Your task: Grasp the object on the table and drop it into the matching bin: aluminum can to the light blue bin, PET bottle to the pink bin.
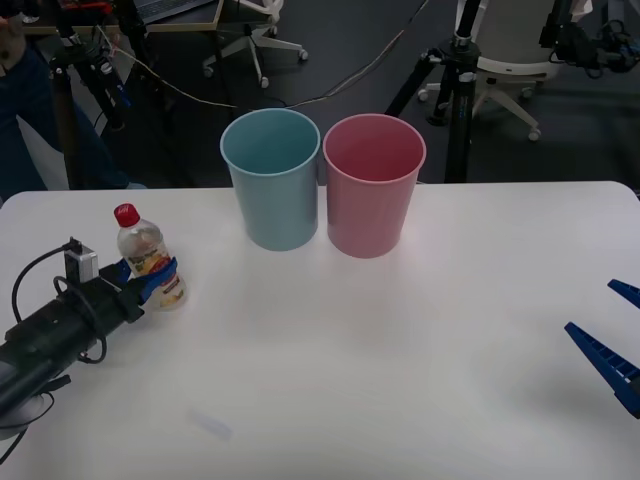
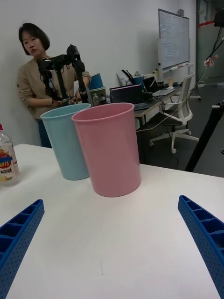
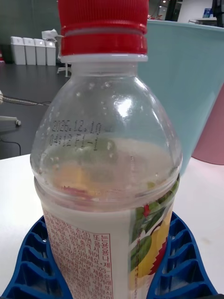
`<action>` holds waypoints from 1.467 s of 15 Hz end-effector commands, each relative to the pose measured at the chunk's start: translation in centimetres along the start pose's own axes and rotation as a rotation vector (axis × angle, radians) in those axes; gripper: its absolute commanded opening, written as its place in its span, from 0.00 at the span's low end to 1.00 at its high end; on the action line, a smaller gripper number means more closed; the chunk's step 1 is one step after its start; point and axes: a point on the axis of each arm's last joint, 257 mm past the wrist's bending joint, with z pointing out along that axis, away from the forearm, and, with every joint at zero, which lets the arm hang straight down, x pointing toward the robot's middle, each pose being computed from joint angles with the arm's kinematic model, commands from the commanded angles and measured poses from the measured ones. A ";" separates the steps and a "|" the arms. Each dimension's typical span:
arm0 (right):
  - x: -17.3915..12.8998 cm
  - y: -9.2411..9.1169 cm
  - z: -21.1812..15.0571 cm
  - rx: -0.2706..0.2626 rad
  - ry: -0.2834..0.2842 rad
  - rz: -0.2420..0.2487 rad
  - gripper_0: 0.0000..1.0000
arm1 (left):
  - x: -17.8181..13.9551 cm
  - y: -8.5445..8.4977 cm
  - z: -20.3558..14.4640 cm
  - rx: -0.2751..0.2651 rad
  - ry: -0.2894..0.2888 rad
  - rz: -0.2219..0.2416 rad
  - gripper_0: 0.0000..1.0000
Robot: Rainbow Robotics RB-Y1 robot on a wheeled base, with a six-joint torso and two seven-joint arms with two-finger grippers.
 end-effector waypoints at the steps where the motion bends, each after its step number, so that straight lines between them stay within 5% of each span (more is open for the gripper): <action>1: 0.0 0.0 0.0 0.000 0.000 0.000 1.00 | -0.3 -0.2 -0.6 0.022 -0.008 -0.003 0.00; 6: 0.0 0.0 0.0 0.000 0.000 0.000 1.00 | -1.5 -0.9 -3.6 0.039 -0.016 0.009 0.00; 13: 0.0 0.0 0.0 0.000 0.000 0.000 1.00 | -6.0 -7.5 -6.8 0.152 0.034 0.005 0.00; 16: 0.0 0.0 0.0 0.000 0.000 0.000 1.00 | -8.9 -9.8 -6.2 0.200 0.012 -0.013 0.00; 18: 0.0 0.0 0.0 0.000 0.000 0.000 1.00 | -10.7 -10.7 -5.7 0.200 -0.005 0.035 0.00; 22: 0.0 0.0 0.0 0.000 0.000 0.000 1.00 | -13.9 -13.3 -4.7 0.217 0.008 0.045 0.00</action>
